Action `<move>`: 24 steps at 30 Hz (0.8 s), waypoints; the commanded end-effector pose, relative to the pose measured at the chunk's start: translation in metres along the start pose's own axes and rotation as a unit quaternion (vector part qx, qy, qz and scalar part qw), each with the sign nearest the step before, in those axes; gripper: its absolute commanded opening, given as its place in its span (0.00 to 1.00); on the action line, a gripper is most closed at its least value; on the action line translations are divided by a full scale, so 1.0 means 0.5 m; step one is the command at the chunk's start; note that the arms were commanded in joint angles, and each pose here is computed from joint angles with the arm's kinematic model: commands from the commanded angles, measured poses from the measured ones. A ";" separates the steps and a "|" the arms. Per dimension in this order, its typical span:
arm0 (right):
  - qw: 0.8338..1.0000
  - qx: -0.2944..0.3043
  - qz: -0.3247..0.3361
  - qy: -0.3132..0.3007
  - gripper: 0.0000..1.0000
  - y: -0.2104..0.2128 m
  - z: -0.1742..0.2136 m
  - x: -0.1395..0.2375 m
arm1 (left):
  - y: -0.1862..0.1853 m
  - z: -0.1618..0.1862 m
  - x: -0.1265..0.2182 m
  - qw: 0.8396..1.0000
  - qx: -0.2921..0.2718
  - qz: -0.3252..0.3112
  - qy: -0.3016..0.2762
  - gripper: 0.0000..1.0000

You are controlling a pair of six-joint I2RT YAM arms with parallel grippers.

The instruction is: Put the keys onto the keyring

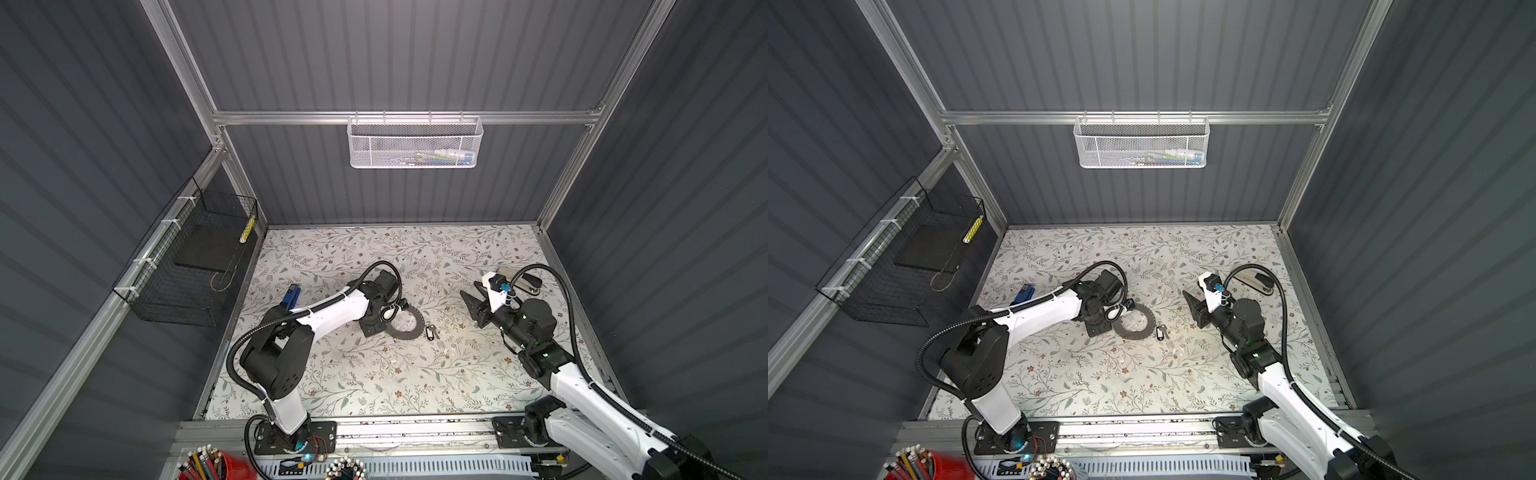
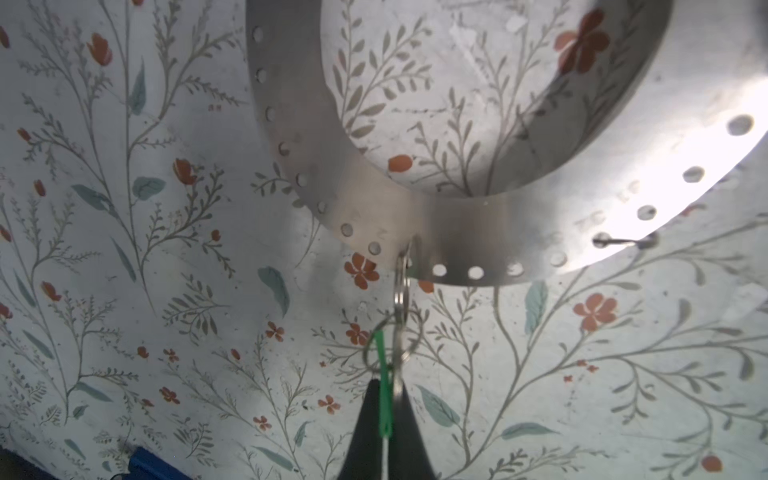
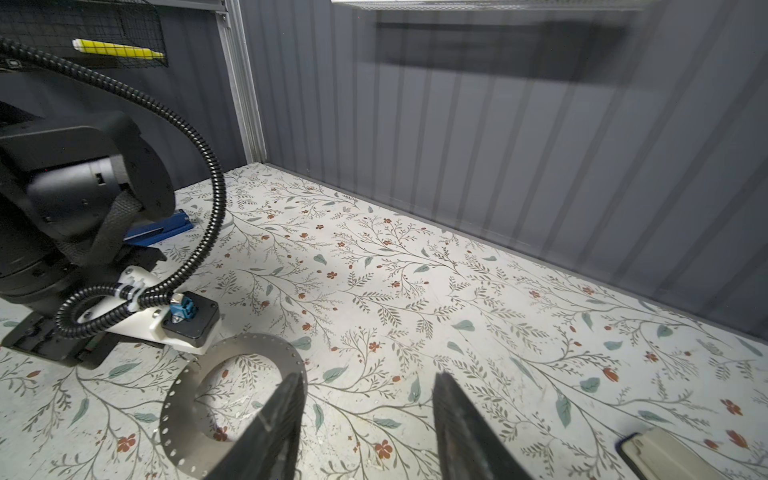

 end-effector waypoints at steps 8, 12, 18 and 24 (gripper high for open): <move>0.997 -0.031 0.069 0.004 0.55 -0.079 0.007 -0.007 | -0.013 0.101 0.022 0.997 0.060 -0.011 0.039 0.31; 0.994 -0.031 0.106 -0.001 0.58 -0.113 -0.004 -0.001 | 0.036 0.129 0.062 0.990 0.125 -0.059 0.012 0.38; 0.980 -0.052 0.189 -0.009 0.99 -0.213 0.001 0.016 | 0.165 0.155 0.152 0.920 0.297 -0.195 -0.164 0.65; 0.965 -0.067 0.255 -0.006 0.99 -0.310 0.094 0.032 | 0.227 0.250 0.127 0.795 0.440 -0.327 -0.262 0.86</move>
Point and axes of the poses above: each gripper's point midway between its finger pads, its own x axis back along the fingers, its own y axis along the line the jaws close on, z = x × y, the point moved 2 cm from there along x, back along the fingers, and after that the axes turned 12 degrees about -x, right-handed, at the moved point
